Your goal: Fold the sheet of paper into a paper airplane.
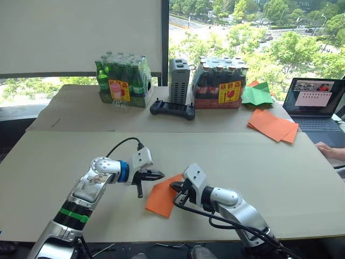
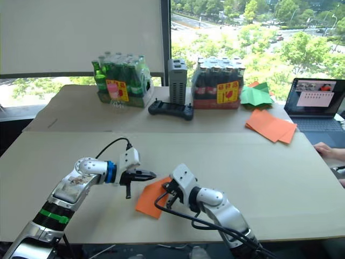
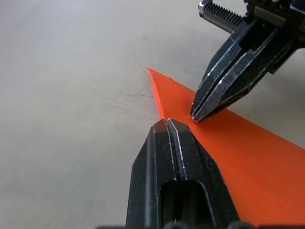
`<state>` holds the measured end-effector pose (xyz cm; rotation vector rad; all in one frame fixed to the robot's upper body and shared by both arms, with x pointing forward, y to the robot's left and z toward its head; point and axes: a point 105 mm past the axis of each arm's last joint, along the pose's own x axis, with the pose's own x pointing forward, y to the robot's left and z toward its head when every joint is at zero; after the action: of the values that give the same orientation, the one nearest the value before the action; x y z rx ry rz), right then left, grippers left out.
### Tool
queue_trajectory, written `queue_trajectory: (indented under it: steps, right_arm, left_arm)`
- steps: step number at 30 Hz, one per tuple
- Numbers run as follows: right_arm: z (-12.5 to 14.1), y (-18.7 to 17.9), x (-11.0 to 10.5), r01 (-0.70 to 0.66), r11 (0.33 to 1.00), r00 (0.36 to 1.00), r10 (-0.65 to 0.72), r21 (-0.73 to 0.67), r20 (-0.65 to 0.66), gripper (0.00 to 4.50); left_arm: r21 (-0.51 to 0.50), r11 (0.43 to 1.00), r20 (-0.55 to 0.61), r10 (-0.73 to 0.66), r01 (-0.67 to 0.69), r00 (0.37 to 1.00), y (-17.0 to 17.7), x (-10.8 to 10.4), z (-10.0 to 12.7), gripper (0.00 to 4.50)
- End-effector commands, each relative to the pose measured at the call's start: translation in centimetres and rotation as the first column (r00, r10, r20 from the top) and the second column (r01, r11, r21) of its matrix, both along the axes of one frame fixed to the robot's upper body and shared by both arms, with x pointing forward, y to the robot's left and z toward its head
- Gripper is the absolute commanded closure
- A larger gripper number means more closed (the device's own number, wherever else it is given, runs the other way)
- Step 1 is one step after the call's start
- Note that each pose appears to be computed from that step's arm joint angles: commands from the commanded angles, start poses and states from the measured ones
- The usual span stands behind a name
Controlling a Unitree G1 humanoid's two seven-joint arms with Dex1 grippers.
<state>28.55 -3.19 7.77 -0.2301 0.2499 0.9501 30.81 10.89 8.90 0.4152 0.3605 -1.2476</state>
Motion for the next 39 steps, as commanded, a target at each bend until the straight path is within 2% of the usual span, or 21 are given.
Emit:
queue_trajectory:
  steps: [1, 8, 12, 18, 27, 39]
  right_arm:
    - [0.9, -0.1, 0.2, -0.002, 1.0, 0.999, 0.002, 0.009, 0.036, 4.5]
    - [2.1, -0.1, -0.4, -0.041, 0.997, 0.997, 0.038, 0.065, 0.061, 4.5]
    - [0.0, -1.3, 0.4, 0.016, 1.0, 1.0, -0.016, 0.001, 0.011, 4.5]
    - [-2.2, -3.1, 1.6, 0.094, 0.993, 0.995, -0.095, -0.065, -0.017, 4.5]
    - [-1.7, -4.2, 3.8, 0.162, 0.986, 0.987, -0.161, -0.031, 0.025, 4.5]
    - [-2.1, -3.8, 4.2, 0.169, 0.986, 0.985, -0.169, -0.006, 0.037, 4.5]
  left_arm:
    - [0.012, 1.0, -0.011, -0.017, 0.017, 1.0, -0.2, -0.3, -1.1, 4.48]
    - [0.044, 0.999, -0.019, -0.018, 0.019, 1.0, -0.2, 0.0, -3.0, 4.48]
    - [0.05, 0.998, -0.025, -0.028, 0.029, 0.999, 0.0, -0.3, -3.3, 4.48]
    - [0.059, 0.997, -0.01, -0.041, 0.041, 0.999, -0.2, -0.4, -3.3, 4.48]
    - [0.062, 0.997, -0.002, -0.043, 0.043, 0.999, -0.3, -0.6, -3.2, 4.48]
    - [0.069, 0.997, 0.002, -0.044, 0.044, 0.999, -0.3, -0.7, -3.2, 4.48]
